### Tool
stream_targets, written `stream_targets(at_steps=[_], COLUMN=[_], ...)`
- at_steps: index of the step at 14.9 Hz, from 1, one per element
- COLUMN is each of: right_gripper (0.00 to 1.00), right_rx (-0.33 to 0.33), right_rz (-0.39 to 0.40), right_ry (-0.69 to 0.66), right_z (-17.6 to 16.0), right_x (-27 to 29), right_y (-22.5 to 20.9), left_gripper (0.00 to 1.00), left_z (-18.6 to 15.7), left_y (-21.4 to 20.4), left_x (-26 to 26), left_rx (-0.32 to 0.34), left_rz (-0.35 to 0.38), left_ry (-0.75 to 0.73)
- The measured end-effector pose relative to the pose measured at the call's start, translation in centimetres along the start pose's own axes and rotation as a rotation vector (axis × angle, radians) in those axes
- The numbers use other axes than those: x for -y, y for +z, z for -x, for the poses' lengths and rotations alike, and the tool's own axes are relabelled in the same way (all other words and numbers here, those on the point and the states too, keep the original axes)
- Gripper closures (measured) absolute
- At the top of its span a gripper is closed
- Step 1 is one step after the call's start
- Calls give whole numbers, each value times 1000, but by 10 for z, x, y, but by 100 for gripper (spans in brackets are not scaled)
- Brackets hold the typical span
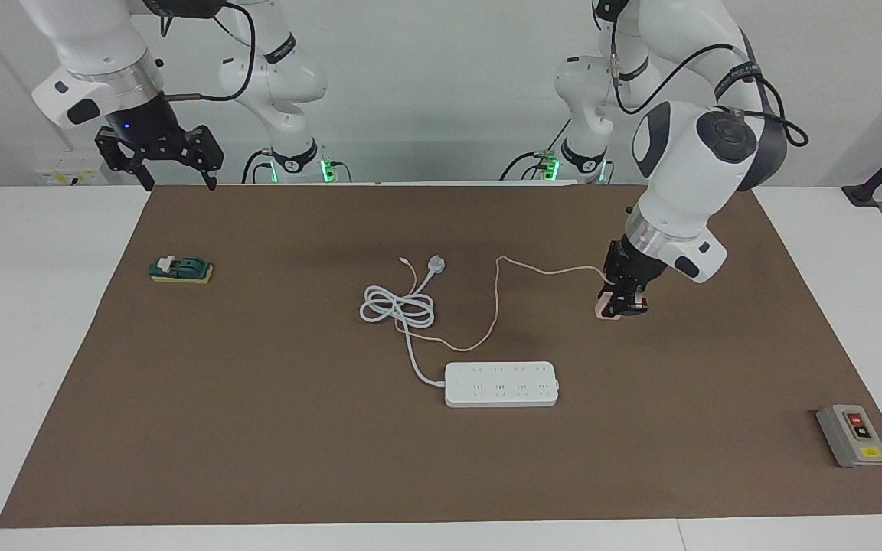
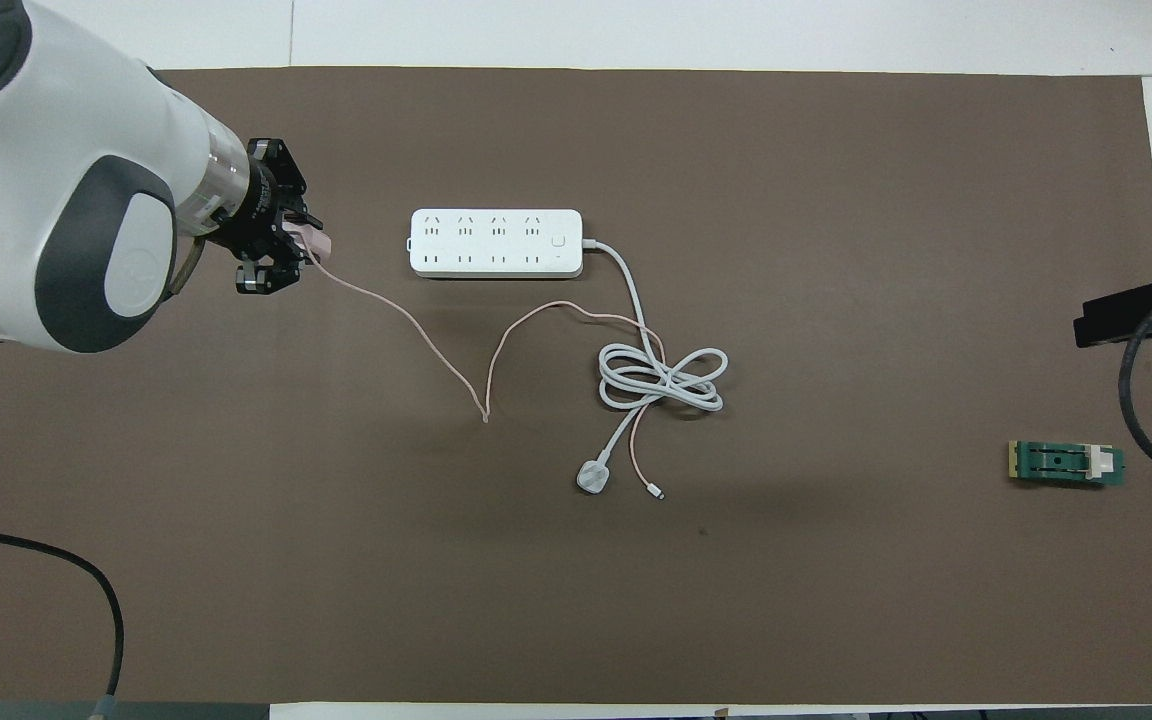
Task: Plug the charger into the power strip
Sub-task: 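Carry the pink plug with the left gripper to the strip's end socket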
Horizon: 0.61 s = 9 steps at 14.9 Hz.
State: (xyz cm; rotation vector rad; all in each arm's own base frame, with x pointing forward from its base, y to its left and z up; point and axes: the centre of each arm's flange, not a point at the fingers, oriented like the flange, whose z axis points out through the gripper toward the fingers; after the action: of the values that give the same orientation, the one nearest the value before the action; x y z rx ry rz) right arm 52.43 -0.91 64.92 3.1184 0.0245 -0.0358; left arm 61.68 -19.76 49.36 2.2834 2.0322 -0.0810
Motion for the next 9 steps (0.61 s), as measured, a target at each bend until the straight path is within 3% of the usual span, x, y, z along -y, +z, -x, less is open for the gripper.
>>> stream_targets(at_steps=[6,9], right_gripper=[0,0], right_rx=[0,0], right_rz=[-1,-1], right_ry=[-1,-2], right_z=[0,0], right_x=[1,1], right_y=[0,0], left_gripper=[69,69], left_z=[26,37], left_y=[38,70], left_x=[-7,-17], left_rx=[2,-7], left_rz=[43,14], left_ry=[-128,-150])
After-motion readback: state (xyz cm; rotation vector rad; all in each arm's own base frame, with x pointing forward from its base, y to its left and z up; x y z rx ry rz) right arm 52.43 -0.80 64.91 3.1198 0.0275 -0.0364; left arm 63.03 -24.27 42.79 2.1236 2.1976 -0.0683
